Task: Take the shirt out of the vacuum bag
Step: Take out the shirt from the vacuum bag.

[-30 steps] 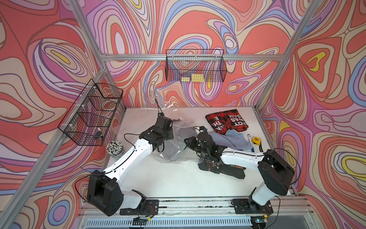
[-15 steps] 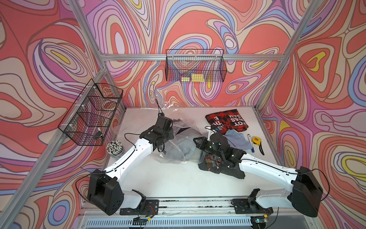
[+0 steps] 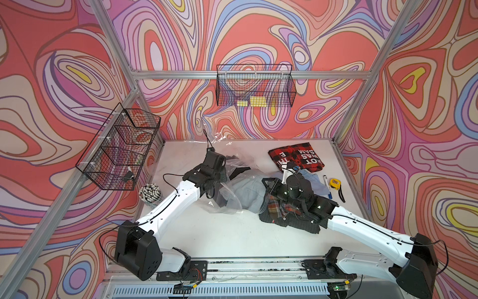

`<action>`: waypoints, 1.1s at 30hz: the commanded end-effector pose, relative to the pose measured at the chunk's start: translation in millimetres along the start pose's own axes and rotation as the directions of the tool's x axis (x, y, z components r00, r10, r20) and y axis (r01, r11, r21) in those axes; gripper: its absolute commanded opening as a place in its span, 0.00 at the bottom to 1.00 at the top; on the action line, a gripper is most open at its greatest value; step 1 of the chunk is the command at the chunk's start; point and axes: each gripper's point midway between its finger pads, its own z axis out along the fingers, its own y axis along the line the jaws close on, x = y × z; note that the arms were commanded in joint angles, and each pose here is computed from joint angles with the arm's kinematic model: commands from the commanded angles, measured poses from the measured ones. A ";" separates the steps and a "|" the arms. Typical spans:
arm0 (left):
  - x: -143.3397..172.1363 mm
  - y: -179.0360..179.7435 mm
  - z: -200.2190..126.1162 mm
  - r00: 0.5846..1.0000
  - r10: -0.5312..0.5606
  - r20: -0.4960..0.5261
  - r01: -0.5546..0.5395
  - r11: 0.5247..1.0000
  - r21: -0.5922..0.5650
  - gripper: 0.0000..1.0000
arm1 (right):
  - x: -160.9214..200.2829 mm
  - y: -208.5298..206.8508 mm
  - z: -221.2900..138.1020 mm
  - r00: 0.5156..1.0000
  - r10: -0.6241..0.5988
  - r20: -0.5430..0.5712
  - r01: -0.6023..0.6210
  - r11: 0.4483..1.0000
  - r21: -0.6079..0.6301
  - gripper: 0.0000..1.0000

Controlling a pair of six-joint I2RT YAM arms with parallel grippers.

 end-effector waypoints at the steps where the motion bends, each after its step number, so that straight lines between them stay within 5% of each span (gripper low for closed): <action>1: -4.7 3.6 -1.0 1.000 -0.001 0.002 0.001 1.000 -0.016 0.00 | -28.5 10.4 -19.7 0.995 -0.011 0.095 0.013 1.000 -0.020 0.00; 33: -4.3 1.7 -1.1 1.000 -0.004 -0.002 0.004 1.000 -0.007 0.00 | -95.6 27.6 -63.1 0.968 -0.088 0.235 0.087 0.996 0.016 0.00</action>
